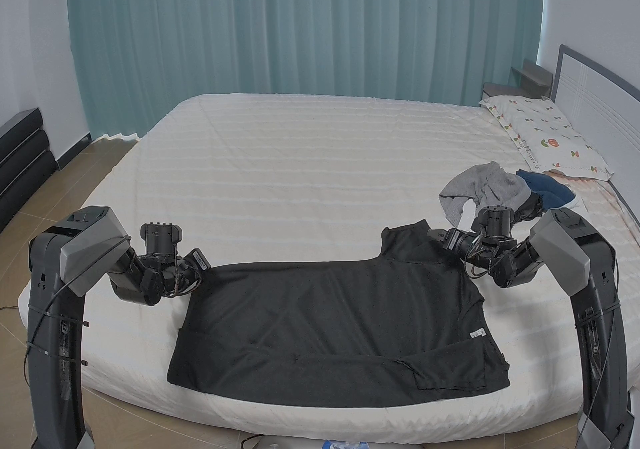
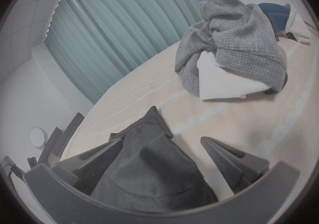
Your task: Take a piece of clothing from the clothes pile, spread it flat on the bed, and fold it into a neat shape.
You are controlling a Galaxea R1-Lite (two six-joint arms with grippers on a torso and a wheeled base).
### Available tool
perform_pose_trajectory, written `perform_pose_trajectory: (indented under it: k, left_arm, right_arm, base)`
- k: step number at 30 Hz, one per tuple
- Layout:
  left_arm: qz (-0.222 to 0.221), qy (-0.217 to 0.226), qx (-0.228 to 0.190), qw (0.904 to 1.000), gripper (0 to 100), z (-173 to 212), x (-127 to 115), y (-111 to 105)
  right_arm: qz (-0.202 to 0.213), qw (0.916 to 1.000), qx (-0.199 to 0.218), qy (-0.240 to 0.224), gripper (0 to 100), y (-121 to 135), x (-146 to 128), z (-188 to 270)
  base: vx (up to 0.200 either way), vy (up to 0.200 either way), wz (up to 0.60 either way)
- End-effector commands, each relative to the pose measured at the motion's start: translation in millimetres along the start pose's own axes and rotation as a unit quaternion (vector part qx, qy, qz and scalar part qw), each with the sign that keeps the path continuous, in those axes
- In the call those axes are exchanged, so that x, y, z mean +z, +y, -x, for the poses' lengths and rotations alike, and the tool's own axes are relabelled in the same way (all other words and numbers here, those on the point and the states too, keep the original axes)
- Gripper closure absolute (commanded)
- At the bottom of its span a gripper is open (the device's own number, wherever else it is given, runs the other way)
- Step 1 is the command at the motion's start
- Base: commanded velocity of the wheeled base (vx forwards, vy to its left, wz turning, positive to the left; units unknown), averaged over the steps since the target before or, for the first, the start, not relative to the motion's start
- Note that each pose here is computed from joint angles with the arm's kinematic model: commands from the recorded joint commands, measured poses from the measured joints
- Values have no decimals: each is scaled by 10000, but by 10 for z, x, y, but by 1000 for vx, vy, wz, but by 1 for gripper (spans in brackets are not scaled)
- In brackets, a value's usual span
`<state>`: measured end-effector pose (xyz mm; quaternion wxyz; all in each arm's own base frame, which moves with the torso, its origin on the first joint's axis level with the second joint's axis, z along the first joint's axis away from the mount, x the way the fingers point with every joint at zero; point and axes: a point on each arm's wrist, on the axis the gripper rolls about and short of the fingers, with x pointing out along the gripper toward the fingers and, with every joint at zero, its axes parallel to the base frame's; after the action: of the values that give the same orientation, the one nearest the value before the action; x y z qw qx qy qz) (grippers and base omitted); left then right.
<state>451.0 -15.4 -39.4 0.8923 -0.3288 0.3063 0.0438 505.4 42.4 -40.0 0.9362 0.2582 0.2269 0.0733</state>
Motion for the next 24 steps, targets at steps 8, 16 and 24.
perform_pose_trajectory:
  k: [8, 16, 24]
  left_arm:
    - [-14, -12, -9, 10000, 100, 12, 11, -10]
    - [-33, -135, -101, 9999, 100, 76, 101, -83]
    - [-81, -425, -290, 9986, 100, 272, 311, -243]
  right_arm:
    - [-40, 9999, -90, -57, 100, -57, 38, 67]
    - [-60, 9999, 6, -161, 100, 1, 123, 213]
    - [-394, 9982, 139, -438, 100, 2, 286, 523]
  base:
    - [0, 0, 0]
    - [0, 0, 0]
    - [0, 0, 0]
